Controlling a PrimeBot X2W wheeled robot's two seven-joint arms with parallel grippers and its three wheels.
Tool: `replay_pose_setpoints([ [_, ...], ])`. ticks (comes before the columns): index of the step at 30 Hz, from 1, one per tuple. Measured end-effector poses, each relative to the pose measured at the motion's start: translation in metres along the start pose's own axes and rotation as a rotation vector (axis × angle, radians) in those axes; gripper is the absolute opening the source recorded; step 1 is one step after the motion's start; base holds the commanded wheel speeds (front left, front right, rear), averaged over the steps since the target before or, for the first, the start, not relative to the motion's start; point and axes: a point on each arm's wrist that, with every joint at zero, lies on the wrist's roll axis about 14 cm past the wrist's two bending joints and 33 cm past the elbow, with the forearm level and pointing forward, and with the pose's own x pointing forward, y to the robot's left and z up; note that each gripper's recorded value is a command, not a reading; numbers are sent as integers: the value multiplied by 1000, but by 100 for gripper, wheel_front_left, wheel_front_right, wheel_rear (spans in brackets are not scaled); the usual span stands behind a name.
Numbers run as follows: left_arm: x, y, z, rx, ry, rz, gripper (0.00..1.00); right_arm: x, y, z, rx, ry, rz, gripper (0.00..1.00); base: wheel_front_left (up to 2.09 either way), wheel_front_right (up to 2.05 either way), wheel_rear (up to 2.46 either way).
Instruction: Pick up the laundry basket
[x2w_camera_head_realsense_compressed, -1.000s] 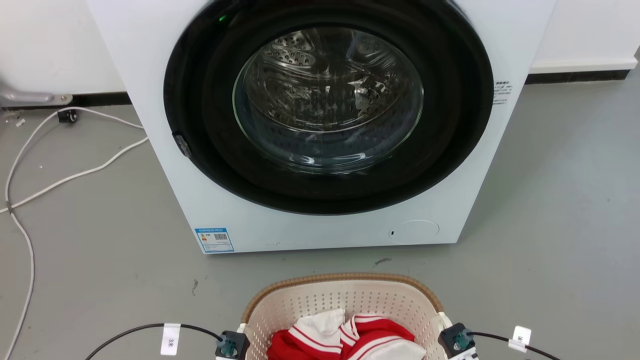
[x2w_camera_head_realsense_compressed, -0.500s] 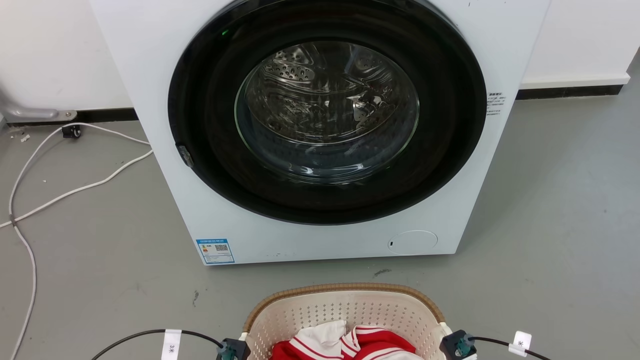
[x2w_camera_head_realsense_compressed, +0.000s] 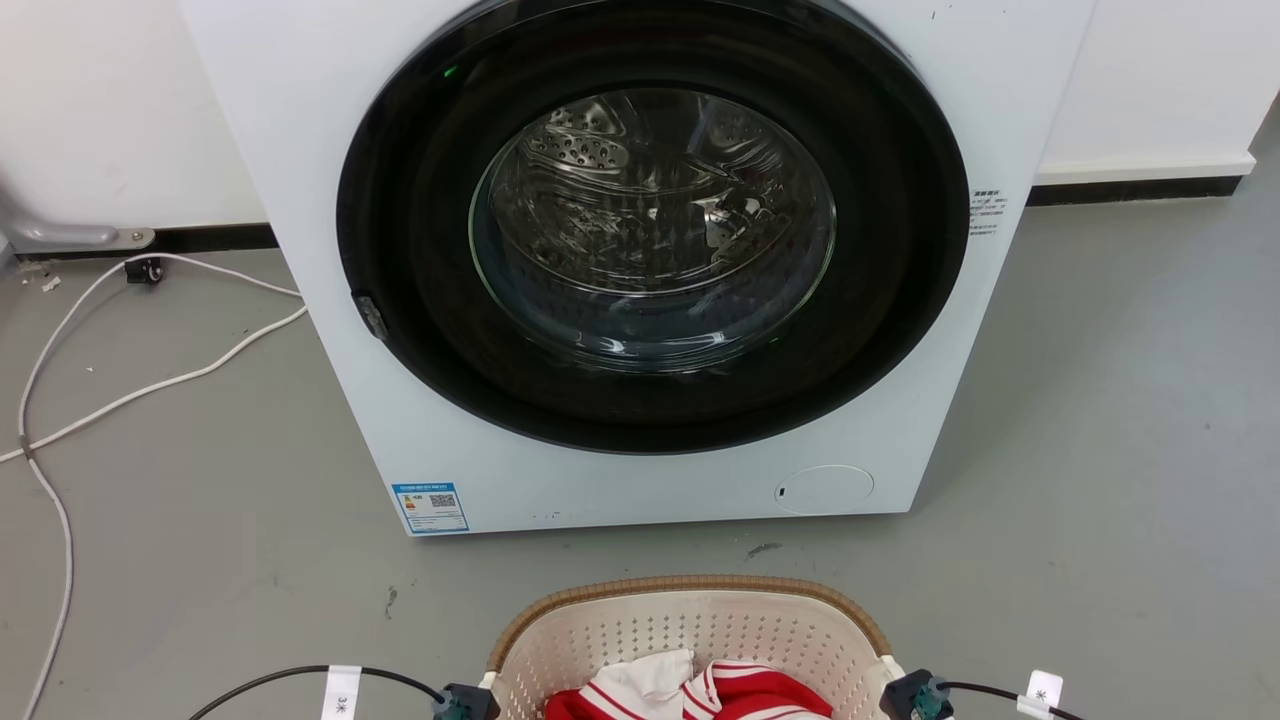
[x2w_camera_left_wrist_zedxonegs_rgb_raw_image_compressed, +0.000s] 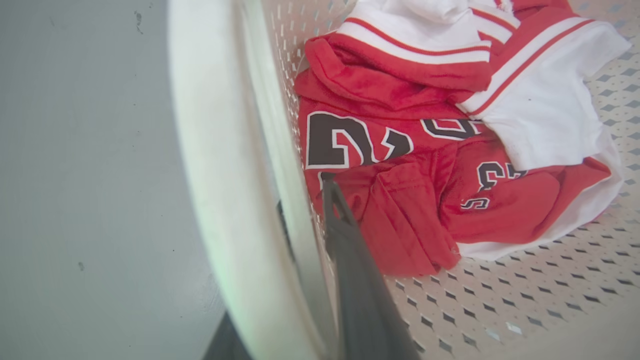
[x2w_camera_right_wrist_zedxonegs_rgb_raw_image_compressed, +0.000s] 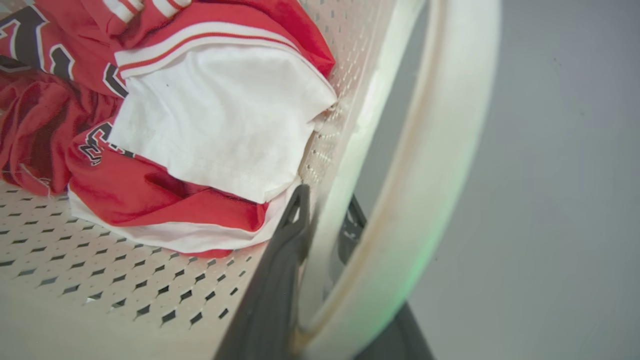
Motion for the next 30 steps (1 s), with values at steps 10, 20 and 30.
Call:
replay_pose_setpoints([
  [10,-1,0,-1,-5,-4,-1,0,0,1,-1,7,-2,1,0,0,0,0],
  [20,-1,0,-3,-22,-4,-1,0,0,1,-2,11,1,3,0,0,0,0],
  [30,-1,0,-3,-38,-6,-1,0,-1,1,-3,21,2,4,0,0,0,0],
])
